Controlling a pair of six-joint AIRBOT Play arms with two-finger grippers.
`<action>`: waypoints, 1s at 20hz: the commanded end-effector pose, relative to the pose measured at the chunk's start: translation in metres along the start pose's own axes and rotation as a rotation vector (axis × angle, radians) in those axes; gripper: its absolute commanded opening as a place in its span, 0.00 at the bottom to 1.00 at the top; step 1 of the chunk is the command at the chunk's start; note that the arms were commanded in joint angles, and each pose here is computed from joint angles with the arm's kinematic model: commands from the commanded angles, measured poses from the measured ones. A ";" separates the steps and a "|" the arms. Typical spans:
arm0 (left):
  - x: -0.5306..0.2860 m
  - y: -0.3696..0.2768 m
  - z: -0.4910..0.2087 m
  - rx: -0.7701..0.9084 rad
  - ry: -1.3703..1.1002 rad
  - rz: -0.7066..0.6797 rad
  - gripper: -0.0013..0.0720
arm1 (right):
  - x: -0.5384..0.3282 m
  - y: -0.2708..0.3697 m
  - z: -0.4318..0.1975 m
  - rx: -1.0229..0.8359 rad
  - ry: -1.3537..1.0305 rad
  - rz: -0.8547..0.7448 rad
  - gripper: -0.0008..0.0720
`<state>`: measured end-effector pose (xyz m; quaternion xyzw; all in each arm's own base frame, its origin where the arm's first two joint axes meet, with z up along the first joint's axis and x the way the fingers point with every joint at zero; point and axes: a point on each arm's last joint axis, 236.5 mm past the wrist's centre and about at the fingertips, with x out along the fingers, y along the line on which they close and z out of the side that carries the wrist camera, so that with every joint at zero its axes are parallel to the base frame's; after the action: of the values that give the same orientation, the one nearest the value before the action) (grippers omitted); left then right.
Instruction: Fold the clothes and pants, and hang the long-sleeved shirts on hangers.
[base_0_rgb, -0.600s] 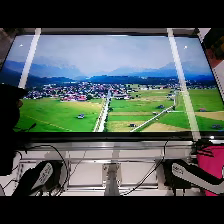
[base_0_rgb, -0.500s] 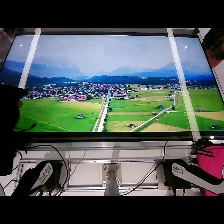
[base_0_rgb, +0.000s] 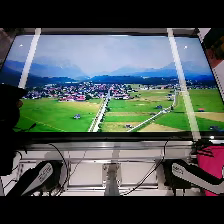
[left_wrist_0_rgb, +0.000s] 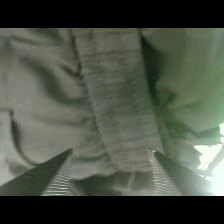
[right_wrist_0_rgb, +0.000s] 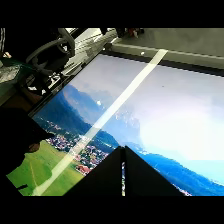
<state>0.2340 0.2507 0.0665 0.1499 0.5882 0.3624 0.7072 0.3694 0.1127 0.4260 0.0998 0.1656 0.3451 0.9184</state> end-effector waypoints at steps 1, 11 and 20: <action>0.012 -0.007 0.008 0.056 -0.002 0.005 0.93 | 0.000 0.000 0.000 0.000 0.000 0.000 0.04; 0.035 -0.009 0.010 0.204 0.048 0.058 0.97 | 0.000 0.000 0.000 0.000 -0.001 0.000 0.04; 0.045 0.019 -0.021 0.148 0.165 0.100 0.57 | 0.000 0.000 0.000 0.000 0.000 0.000 0.04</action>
<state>0.2220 0.2853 0.0400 0.2111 0.6527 0.3510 0.6374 0.3694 0.1127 0.4260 0.0998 0.1656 0.3451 0.9184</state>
